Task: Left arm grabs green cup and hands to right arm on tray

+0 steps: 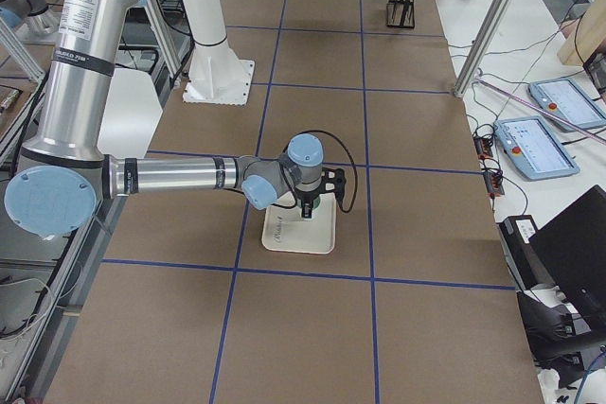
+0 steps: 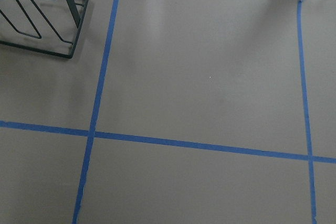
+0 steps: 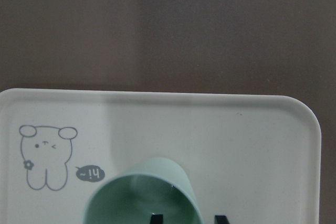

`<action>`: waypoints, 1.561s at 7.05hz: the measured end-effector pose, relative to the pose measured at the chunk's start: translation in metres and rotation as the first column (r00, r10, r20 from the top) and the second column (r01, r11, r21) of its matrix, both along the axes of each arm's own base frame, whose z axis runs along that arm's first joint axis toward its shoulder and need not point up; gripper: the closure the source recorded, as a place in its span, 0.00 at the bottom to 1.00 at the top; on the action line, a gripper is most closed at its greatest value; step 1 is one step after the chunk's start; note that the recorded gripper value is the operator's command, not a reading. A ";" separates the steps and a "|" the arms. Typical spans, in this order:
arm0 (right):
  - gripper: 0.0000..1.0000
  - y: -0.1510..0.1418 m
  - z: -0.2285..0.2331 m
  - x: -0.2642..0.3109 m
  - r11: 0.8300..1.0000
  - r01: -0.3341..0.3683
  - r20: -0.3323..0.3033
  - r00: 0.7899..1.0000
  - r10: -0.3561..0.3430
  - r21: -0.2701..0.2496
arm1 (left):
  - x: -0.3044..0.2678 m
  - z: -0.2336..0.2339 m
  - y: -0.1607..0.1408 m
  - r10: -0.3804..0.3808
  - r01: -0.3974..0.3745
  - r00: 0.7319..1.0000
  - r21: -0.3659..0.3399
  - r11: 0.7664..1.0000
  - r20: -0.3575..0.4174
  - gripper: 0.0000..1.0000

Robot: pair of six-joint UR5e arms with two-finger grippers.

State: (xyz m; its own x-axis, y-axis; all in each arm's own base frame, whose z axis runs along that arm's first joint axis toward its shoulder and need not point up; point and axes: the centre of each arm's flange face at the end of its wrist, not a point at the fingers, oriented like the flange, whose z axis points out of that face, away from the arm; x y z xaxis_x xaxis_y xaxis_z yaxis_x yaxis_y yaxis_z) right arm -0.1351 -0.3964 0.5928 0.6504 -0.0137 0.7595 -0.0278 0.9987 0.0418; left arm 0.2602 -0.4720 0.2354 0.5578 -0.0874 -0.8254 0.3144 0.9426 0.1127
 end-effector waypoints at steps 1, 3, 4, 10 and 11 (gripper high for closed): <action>0.01 0.000 -0.012 0.013 1.000 -0.023 0.017 1.000 0.023 0.014 | -0.005 -0.001 -0.001 -0.007 0.007 1.000 0.001 1.000 -0.002 0.01; 0.01 -0.005 -0.028 0.046 0.996 -0.082 0.047 0.996 0.080 0.035 | -0.032 0.021 -0.004 0.018 -0.018 0.999 0.014 1.000 0.029 0.01; 0.01 -0.014 -0.031 0.063 0.994 -0.093 0.037 0.995 0.091 0.057 | -0.059 0.051 -0.003 0.071 -0.075 0.994 0.045 0.996 0.082 0.01; 0.01 -0.092 -0.060 0.172 0.996 0.032 -0.108 0.994 -0.023 0.079 | -0.305 0.305 -0.005 0.374 -0.384 0.895 -0.006 0.923 0.244 0.01; 0.01 -0.089 -0.056 0.174 0.997 0.031 -0.109 0.994 -0.023 0.071 | -0.322 0.322 -0.009 0.377 -0.383 0.911 0.005 0.924 0.168 0.01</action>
